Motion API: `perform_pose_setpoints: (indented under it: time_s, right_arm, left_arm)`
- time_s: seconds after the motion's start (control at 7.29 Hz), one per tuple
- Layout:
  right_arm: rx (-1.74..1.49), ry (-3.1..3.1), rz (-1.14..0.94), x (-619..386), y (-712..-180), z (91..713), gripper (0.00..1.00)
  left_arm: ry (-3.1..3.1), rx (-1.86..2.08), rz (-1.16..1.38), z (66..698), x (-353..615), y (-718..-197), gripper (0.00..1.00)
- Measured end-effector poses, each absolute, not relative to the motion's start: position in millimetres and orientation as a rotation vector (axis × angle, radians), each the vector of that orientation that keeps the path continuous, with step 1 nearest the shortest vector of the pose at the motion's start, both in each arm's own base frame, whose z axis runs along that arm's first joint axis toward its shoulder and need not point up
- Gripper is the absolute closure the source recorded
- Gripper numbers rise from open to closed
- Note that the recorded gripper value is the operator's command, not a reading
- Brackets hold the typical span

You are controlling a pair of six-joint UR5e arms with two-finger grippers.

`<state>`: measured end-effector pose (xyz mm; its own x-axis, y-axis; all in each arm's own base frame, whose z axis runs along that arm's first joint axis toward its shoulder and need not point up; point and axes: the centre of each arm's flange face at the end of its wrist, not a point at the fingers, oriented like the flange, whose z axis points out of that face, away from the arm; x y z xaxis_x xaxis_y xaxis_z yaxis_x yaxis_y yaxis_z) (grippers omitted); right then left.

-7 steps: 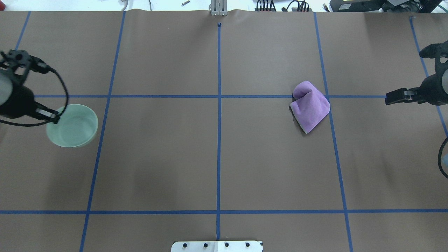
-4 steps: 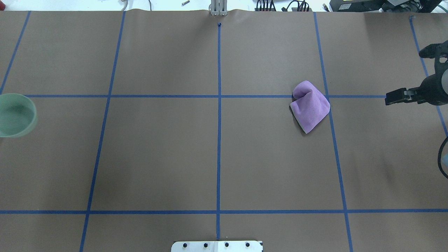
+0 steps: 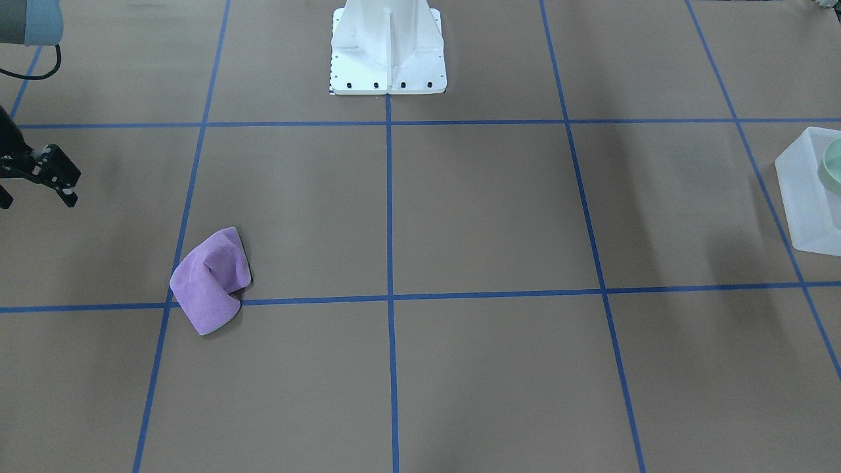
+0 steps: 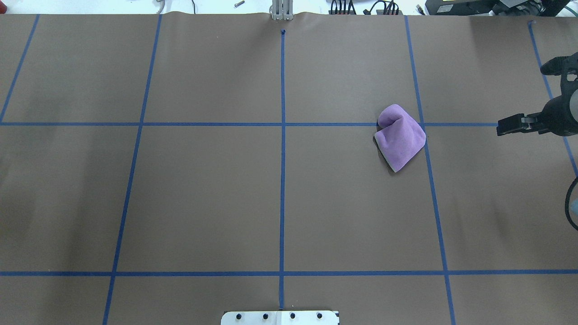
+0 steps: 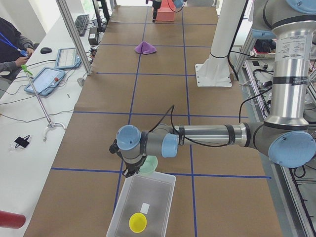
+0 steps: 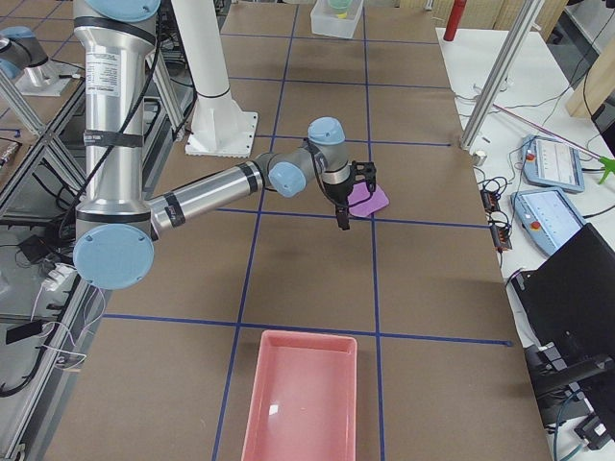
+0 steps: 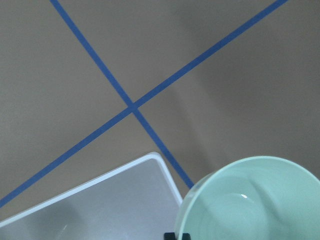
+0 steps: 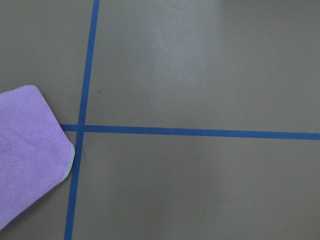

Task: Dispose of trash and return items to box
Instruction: 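Release the bowl and hold the left arm beside the clear bin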

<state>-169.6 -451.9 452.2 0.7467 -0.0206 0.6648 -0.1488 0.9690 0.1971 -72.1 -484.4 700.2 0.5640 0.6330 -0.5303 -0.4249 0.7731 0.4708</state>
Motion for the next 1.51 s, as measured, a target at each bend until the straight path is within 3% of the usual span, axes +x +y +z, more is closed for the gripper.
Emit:
perform_pose_setpoints:
  time_s: [0.41,0.96,1.1,1.24,1.37,1.51]
  right_arm:
    - [0.247,-0.727,0.068,-170,-452,451,0.0]
    - [0.25,-0.728,0.068,-171,-452,450,0.0]
    - [0.252,-0.726,0.068,-170,-452,450,0.0]
    - [0.252,-0.725,0.069,-170,-453,450,0.0]
    - [0.253,-0.725,0.069,-170,-453,450,0.0]
    - [0.253,-0.724,0.069,-170,-453,450,0.0]
  left_arm:
    - [0.728,0.344,0.655,795,-79,-472,1.0]
    - [0.735,0.353,0.593,823,-77,-457,1.0]
    - [0.737,0.365,0.554,830,-76,-453,0.9]
    - [0.738,0.369,0.534,834,-74,-450,0.69]
    - [0.74,0.371,0.526,836,-72,-450,0.33]
    - [0.742,0.375,0.525,835,-71,-450,0.03]
